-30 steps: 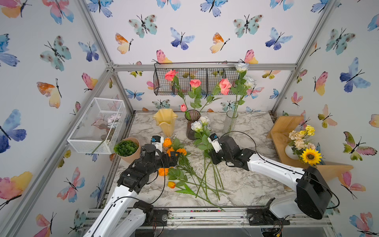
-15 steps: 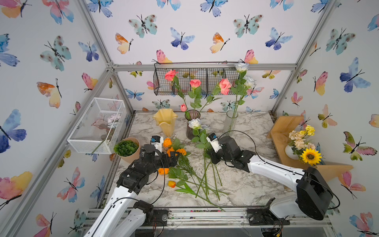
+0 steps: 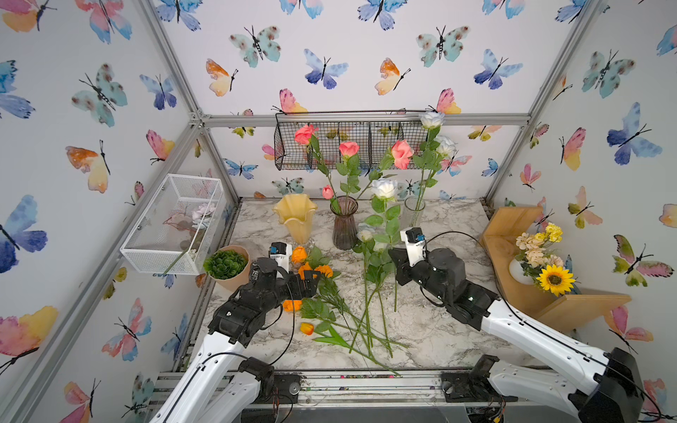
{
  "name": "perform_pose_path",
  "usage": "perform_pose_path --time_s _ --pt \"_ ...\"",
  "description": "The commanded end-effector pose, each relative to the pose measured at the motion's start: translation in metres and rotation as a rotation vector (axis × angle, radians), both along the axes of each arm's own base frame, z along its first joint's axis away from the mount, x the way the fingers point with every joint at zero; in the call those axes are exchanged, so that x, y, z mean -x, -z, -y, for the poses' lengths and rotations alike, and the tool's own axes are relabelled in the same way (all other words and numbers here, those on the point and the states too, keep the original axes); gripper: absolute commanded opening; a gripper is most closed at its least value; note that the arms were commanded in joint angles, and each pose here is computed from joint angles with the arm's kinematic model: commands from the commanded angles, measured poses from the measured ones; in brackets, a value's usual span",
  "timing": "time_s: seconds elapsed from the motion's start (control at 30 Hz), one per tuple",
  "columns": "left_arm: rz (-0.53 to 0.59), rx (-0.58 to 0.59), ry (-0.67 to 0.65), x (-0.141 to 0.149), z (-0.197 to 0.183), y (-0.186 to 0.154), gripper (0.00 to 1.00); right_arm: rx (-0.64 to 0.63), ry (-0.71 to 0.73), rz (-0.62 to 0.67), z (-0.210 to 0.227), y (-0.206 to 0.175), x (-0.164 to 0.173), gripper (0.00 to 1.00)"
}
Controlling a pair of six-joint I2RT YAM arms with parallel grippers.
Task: Arrange the flowers in different vases according to their colors
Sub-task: Pick up the flower at the center of the board, then insert the flower into the vase.
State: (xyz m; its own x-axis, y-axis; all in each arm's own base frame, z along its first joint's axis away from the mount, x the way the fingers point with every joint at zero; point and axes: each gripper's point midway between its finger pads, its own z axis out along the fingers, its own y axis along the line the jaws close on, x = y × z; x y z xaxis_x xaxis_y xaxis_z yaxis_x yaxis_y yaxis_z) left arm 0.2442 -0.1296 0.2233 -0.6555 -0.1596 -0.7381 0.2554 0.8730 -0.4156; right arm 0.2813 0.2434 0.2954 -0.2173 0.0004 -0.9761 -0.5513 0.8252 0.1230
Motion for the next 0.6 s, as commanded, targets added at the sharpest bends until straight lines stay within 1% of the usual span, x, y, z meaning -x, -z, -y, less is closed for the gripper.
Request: perform_pose_path --time_s 0.0,0.23,0.33,0.4,0.53,0.57 --pt "0.018 0.005 0.005 0.000 0.000 -0.004 0.99 -0.054 0.197 0.110 0.038 -0.033 -0.010 0.02" --pt "0.015 0.004 0.010 -0.001 0.001 -0.003 0.99 -0.102 0.498 0.307 0.105 -0.095 -0.007 0.02" --pt "0.014 0.004 0.009 -0.001 0.001 -0.003 0.99 -0.101 0.565 0.372 0.118 -0.114 -0.011 0.02" --pt "0.012 0.003 0.009 -0.001 0.001 -0.002 0.99 -0.111 0.600 0.403 0.127 -0.129 -0.021 0.02" --pt "0.011 0.003 0.009 -0.001 0.001 -0.002 0.99 -0.172 0.621 0.458 0.145 -0.154 -0.045 0.02" --pt "0.011 0.003 0.008 -0.001 0.000 -0.002 0.99 -0.180 0.636 0.464 0.151 -0.158 -0.058 0.02"
